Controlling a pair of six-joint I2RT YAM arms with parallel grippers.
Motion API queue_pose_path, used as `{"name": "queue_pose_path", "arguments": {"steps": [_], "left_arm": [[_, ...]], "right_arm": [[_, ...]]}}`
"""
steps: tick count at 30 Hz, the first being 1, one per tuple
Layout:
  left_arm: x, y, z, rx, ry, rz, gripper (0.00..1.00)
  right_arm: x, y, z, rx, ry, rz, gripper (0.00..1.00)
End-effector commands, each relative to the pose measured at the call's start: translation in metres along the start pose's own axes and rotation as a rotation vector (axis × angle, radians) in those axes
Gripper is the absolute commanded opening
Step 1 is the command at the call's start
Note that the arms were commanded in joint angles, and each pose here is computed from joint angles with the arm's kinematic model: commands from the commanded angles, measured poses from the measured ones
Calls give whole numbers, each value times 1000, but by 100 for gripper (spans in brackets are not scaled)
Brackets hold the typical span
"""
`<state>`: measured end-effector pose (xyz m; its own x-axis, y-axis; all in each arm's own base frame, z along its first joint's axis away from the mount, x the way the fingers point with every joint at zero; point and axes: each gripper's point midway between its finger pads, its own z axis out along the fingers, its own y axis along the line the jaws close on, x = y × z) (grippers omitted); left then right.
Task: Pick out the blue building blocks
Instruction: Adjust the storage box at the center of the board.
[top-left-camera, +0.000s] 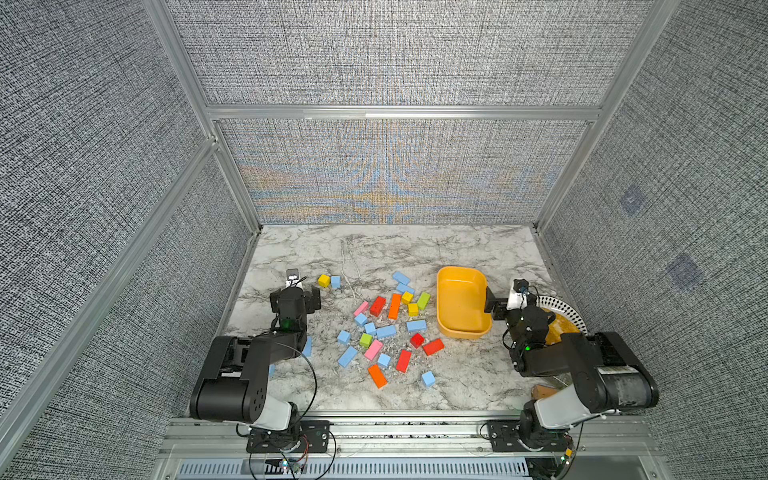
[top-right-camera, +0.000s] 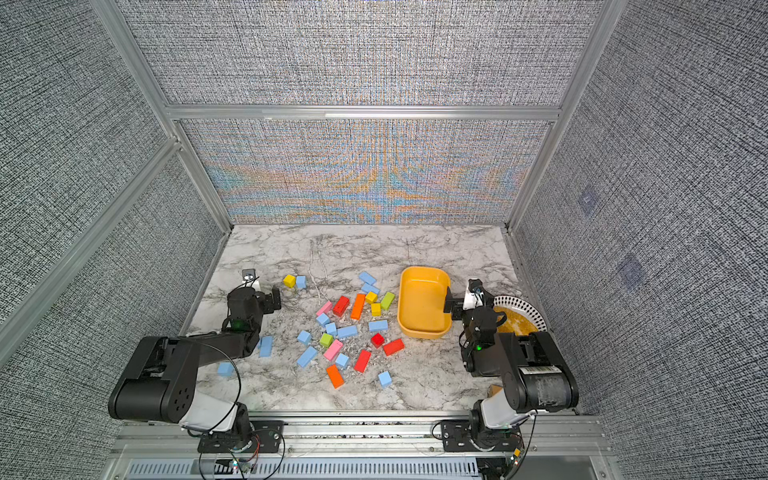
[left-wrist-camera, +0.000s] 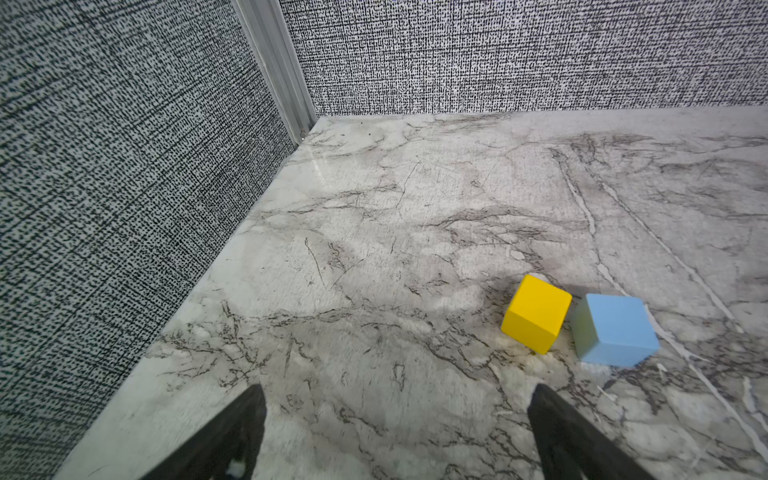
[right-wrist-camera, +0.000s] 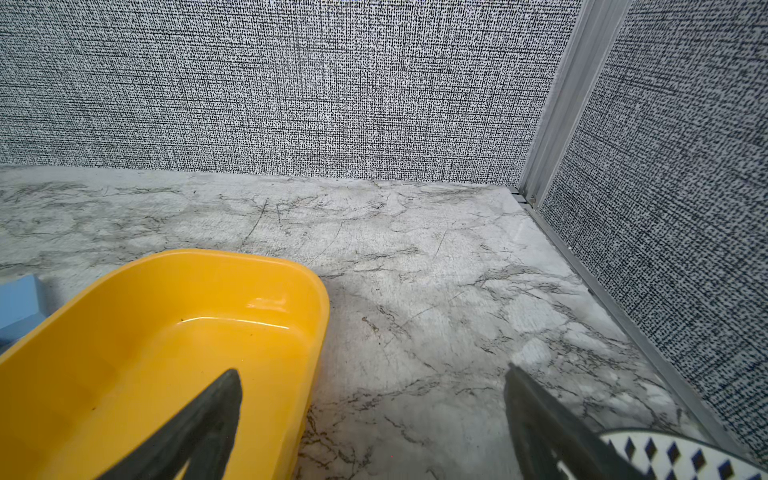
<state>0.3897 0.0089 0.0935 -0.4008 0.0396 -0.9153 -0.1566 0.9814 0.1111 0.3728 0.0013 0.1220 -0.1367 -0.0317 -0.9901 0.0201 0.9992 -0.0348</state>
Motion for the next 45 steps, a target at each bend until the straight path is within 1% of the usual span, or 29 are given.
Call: {"name": "queue_pose_path", "arguments": {"steps": [1,7,9,11,15,19,21,22,24,25,26,27,30,33,35,38,41,45], "left_arm": [[-5,0,0,3,-17,-4,100],[-5,-1,0,5,-18,-4,100],[-8,0,-1,0,-22,-12,100],[-14,0,-2,4,-3,-6,100],[-35,-7,-2,48,125,33,100],[-56,-29,-6,186,247,85,100],[-67,-38,-13,254,321,97,100],[-70,-42,-17,282,355,96,100],[-72,-51,-25,338,417,70,100],[-72,-54,-27,358,429,56,100],[-69,-58,-29,376,438,29,100],[-67,-64,-30,405,431,9,100],[-59,-79,-35,498,378,-33,100],[-52,-82,-40,522,349,-64,100],[-51,-83,-45,537,340,-65,100],[-51,-81,-49,532,318,-55,100],[-51,-79,-50,523,315,-47,100],[-49,-78,-49,518,319,-52,100]], "right_arm": [[-3,1,0,-4,-10,5,98],[-6,0,1,0,-18,7,98],[-9,1,7,-1,5,4,98],[-15,3,17,-8,58,0,98],[-31,17,34,-44,190,26,98],[-45,53,42,-125,293,1,98],[-40,74,41,-167,389,-26,98],[-51,85,42,-190,396,-31,98],[-47,108,36,-232,462,-48,97],[-45,118,32,-248,485,-44,95],[-42,131,27,-275,512,-28,92],[-39,143,22,-306,535,-1,89],[-31,176,14,-382,608,74,87],[-18,197,15,-387,655,76,86],[-6,200,19,-364,687,71,86],[13,202,20,-349,741,77,82],[26,198,13,-324,782,66,78],[37,185,0,-287,813,48,76]]}}
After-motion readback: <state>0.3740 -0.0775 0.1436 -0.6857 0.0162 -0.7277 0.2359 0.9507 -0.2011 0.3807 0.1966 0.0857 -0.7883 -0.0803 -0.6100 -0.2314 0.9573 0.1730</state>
